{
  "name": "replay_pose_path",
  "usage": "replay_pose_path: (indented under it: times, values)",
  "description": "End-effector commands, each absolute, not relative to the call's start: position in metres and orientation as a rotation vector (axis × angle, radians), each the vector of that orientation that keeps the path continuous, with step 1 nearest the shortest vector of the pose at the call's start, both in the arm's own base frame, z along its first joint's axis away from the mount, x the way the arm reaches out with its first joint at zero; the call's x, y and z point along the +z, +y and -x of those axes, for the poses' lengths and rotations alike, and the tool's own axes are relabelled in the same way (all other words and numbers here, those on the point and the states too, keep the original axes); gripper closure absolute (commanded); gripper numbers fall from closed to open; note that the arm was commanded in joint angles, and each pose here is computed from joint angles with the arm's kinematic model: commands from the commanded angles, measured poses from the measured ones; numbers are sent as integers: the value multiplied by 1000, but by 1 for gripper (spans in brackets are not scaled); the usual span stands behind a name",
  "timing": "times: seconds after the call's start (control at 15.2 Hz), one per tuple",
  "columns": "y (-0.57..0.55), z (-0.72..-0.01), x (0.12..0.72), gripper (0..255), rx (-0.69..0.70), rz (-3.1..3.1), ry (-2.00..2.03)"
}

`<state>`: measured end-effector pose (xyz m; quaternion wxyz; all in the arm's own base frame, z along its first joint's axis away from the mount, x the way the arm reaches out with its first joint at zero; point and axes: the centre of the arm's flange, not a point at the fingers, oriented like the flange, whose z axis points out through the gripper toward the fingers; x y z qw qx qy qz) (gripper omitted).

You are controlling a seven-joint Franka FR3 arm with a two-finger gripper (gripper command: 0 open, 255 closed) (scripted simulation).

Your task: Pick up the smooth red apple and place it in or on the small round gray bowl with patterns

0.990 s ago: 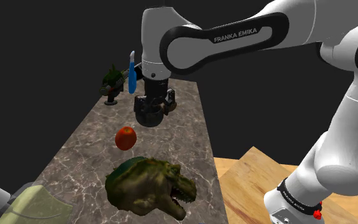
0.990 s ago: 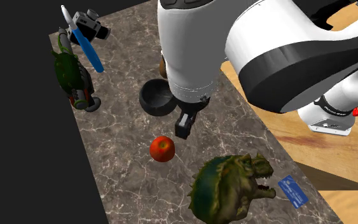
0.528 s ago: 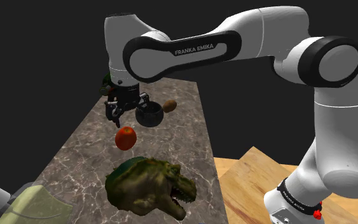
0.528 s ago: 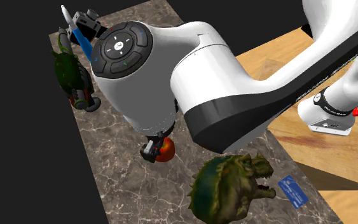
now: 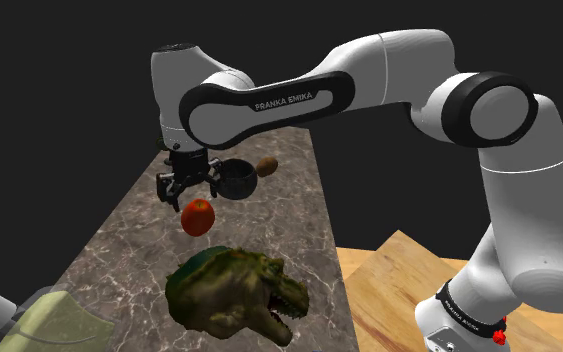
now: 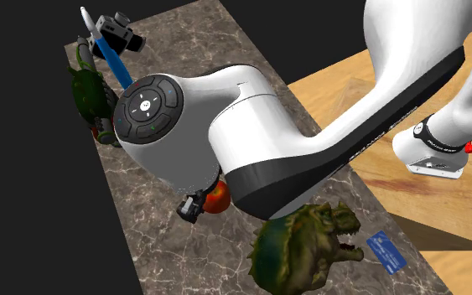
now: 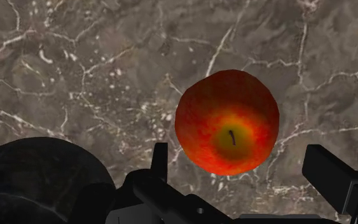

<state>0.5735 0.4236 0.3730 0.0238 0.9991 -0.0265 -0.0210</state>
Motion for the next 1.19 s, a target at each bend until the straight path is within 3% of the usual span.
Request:
replay_pose_path:
  times: [0.0,0.53,0.59,1.12]
  values:
    - [423,-573,358,0,-65,-3092,-82]
    - [423,-573,358,0,-65,-3092,-82]
    - [423,-573,358,255,-65,-3092,-82]
    - [423,-573,359,255,-65,-3092,-82]
